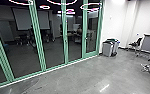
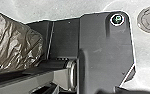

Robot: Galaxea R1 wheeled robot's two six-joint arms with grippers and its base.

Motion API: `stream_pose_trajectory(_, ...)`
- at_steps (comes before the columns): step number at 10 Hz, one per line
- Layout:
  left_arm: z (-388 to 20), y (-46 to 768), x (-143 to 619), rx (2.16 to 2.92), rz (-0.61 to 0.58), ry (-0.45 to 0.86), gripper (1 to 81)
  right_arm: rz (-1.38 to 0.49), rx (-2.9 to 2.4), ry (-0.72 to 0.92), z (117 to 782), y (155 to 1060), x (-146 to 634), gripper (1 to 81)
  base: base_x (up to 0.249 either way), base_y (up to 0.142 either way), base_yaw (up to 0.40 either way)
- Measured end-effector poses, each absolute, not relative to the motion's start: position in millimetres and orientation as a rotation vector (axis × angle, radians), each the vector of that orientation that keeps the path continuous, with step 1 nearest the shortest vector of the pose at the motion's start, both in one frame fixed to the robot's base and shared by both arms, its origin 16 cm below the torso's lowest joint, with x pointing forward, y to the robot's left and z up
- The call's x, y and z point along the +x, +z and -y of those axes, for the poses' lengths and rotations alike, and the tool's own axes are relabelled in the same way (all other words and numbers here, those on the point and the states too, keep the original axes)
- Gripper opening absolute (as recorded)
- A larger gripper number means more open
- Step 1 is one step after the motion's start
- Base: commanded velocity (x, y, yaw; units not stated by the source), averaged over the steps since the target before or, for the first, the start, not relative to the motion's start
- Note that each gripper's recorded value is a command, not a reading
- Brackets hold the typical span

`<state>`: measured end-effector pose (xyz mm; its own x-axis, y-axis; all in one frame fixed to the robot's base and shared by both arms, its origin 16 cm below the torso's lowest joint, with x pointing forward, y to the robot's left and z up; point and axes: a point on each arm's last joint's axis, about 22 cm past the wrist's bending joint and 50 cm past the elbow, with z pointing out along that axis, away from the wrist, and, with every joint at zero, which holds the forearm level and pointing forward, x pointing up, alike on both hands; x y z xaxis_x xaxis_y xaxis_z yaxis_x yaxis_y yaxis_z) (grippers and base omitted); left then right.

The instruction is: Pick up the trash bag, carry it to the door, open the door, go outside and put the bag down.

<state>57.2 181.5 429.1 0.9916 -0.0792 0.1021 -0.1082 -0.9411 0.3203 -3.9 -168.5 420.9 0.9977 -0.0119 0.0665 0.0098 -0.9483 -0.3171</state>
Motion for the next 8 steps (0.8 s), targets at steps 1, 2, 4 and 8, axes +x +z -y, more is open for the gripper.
stream_pose_trajectory(1, -181.5, 429.2, 57.7, 2.804, 0.136, 0.126, 1.0, -0.002, -2.818, -0.097, 168.9, 420.8, -3.8, 81.1, 0.116, 0.000, 0.000)
stream_pose_trajectory(2, -181.5, 429.1, 57.4, 2.804, 0.135, 0.125, 1.0, -0.002, -2.817, -0.097, 168.5, 420.9, -3.7, 81.1, 0.123, 0.000, 0.000)
stream_pose_trajectory(4, -181.5, 429.2, 57.7, 2.804, 0.136, 0.126, 1.0, -0.002, -2.817, -0.097, 168.5, 420.9, -3.7, 81.1, 0.124, 0.000, 0.000)
stream_pose_trajectory(8, -181.5, 429.2, 57.7, 2.804, 0.136, 0.126, 1.0, -0.002, -2.817, -0.097, 168.5, 420.9, -3.8, 81.1, 0.126, 0.000, 0.000)
